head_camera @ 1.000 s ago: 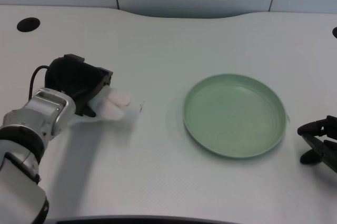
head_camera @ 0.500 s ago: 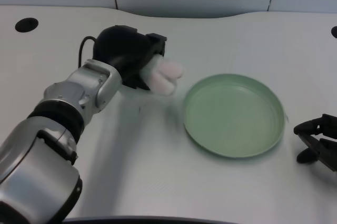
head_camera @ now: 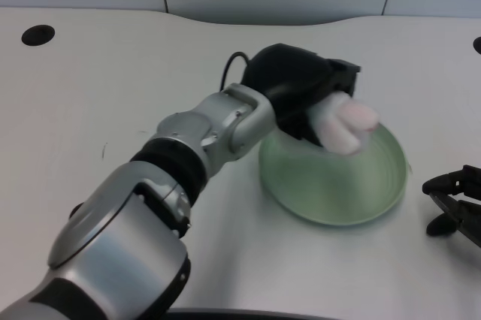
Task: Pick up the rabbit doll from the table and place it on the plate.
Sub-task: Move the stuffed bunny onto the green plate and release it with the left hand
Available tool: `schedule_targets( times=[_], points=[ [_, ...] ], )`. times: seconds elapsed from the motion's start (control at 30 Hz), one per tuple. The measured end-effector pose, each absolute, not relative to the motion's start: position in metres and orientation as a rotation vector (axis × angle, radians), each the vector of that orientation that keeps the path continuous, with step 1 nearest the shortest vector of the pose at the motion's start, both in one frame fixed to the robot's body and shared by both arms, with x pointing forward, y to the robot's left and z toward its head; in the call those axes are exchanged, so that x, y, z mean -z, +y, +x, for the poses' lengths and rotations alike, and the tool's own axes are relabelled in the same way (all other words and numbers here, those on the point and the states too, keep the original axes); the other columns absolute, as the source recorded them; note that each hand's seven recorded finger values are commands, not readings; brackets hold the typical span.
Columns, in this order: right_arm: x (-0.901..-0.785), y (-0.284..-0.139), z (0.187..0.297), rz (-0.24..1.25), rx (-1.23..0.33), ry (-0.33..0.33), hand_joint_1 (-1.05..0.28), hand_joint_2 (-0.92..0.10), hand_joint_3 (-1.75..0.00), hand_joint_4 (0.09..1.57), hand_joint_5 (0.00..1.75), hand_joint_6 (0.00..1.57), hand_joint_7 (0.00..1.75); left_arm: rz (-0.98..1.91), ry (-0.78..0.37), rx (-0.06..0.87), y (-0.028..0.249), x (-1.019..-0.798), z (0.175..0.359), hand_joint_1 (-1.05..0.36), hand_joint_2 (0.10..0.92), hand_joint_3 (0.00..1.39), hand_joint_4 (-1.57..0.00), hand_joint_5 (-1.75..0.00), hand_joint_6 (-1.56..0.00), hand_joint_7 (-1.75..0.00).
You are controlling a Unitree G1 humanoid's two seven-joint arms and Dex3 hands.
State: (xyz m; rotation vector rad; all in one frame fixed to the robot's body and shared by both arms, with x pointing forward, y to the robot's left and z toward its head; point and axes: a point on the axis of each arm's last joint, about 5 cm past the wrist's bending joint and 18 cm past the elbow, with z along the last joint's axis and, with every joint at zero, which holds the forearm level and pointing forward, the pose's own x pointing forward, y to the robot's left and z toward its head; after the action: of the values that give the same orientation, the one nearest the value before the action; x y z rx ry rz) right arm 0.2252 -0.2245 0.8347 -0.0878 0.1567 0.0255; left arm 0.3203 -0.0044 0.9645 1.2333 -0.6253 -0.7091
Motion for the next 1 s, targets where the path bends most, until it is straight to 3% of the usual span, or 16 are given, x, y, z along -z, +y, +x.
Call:
schedule_targets(
  times=[0.17, 0.27, 0.3, 0.37, 0.43, 0.53, 0.63, 0.67, 0.73, 0.8, 0.87, 0.93, 0.97, 1.0],
  points=[
    [-0.835, -0.226, 0.227, -0.088, -0.026, 0.163, -0.83, -0.92, -0.03, 0.94, 1.04, 0.86, 0.85, 1.206, -0.641, 0.751, -0.021, -0.965, 0.312, -0.28, 0.855, 0.00, -0.88, -1.75, -0.60, -1.74],
    [-0.835, -0.227, 0.229, -0.091, -0.026, 0.164, -0.84, -0.92, -0.04, 0.96, 1.00, 0.86, 0.84, 1.214, -0.625, 0.766, -0.027, -0.963, 0.309, -0.28, 0.864, 0.01, -0.87, -1.75, -0.61, -1.67],
    [-0.835, -0.227, 0.229, -0.092, -0.026, 0.164, -0.84, -0.92, -0.04, 0.95, 0.99, 0.85, 0.84, 1.219, -0.617, 0.769, -0.028, -0.963, 0.309, -0.29, 0.863, 0.01, -0.84, -1.75, -0.67, -1.49],
    [-0.835, -0.227, 0.229, -0.094, -0.027, 0.162, -0.84, -0.92, -0.05, 0.95, 0.98, 0.84, 0.85, 1.228, -0.602, 0.772, -0.028, -0.962, 0.308, -0.31, 0.862, 0.00, -0.82, -1.75, -0.71, -1.37],
    [-0.835, -0.227, 0.229, -0.096, -0.027, 0.160, -0.83, -0.92, -0.06, 0.95, 0.97, 0.84, 0.85, 1.236, -0.590, 0.771, -0.028, -0.960, 0.308, -0.32, 0.841, 0.00, -0.81, -1.66, -0.78, -1.04],
    [-0.836, -0.227, 0.229, -0.097, -0.026, 0.159, -0.83, -0.92, -0.06, 0.94, 0.96, 0.84, 0.86, 1.262, -0.561, 0.785, -0.027, -0.957, 0.308, -0.34, 0.859, 0.01, -0.76, -1.48, -0.80, -0.84],
    [-0.835, -0.227, 0.229, -0.098, -0.025, 0.159, -0.83, -0.92, -0.06, 0.93, 0.95, 0.83, 0.86, 1.269, -0.541, 0.798, -0.025, -0.955, 0.308, -0.32, 0.869, 0.00, -0.69, -1.61, -0.59, -1.45],
    [-0.835, -0.227, 0.229, -0.098, -0.025, 0.158, -0.83, -0.92, -0.06, 0.93, 0.94, 0.83, 0.86, 1.269, -0.540, 0.798, -0.025, -0.955, 0.308, -0.33, 0.872, 0.00, -0.67, -1.61, -0.56, -1.47],
    [-0.835, -0.227, 0.228, -0.094, -0.025, 0.158, -0.83, -0.92, -0.05, 0.95, 0.93, 0.84, 0.85, 1.275, -0.533, 0.804, -0.024, -0.955, 0.309, -0.41, 0.890, 0.01, -0.52, -1.38, -0.48, -1.26],
    [-0.835, -0.227, 0.228, -0.091, -0.027, 0.158, -0.82, -0.92, -0.04, 0.97, 0.91, 0.84, 0.85, 1.299, -0.506, 0.832, -0.022, -0.955, 0.310, -0.53, 0.907, 0.00, -0.46, -1.00, -0.49, -0.81],
    [-0.835, -0.227, 0.228, -0.091, -0.028, 0.156, -0.83, -0.92, -0.04, 0.98, 0.91, 0.84, 0.84, 1.323, -0.488, 0.848, -0.020, -0.954, 0.311, -0.57, 0.913, 0.00, -0.43, -0.75, -0.49, -0.50],
    [-0.835, -0.227, 0.228, -0.091, -0.028, 0.155, -0.84, -0.92, -0.05, 0.98, 0.90, 0.85, 0.84, 1.347, -0.481, 0.856, -0.018, -0.954, 0.311, -0.63, 0.919, 0.00, -0.27, -0.46, -0.41, -0.19],
    [-0.835, -0.227, 0.228, -0.092, -0.029, 0.155, -0.84, -0.92, -0.05, 0.98, 0.90, 0.85, 0.84, 1.354, -0.475, 0.860, -0.017, -0.953, 0.312, -0.64, 0.920, 0.00, -0.25, -0.42, -0.40, -0.14],
    [-0.835, -0.227, 0.228, -0.092, -0.028, 0.155, -0.83, -0.92, -0.05, 0.98, 0.89, 0.85, 0.84, 1.362, -0.472, 0.861, -0.017, -0.953, 0.312, -0.70, 0.920, 0.01, -0.11, -0.38, -0.31, -0.06]
  ],
)
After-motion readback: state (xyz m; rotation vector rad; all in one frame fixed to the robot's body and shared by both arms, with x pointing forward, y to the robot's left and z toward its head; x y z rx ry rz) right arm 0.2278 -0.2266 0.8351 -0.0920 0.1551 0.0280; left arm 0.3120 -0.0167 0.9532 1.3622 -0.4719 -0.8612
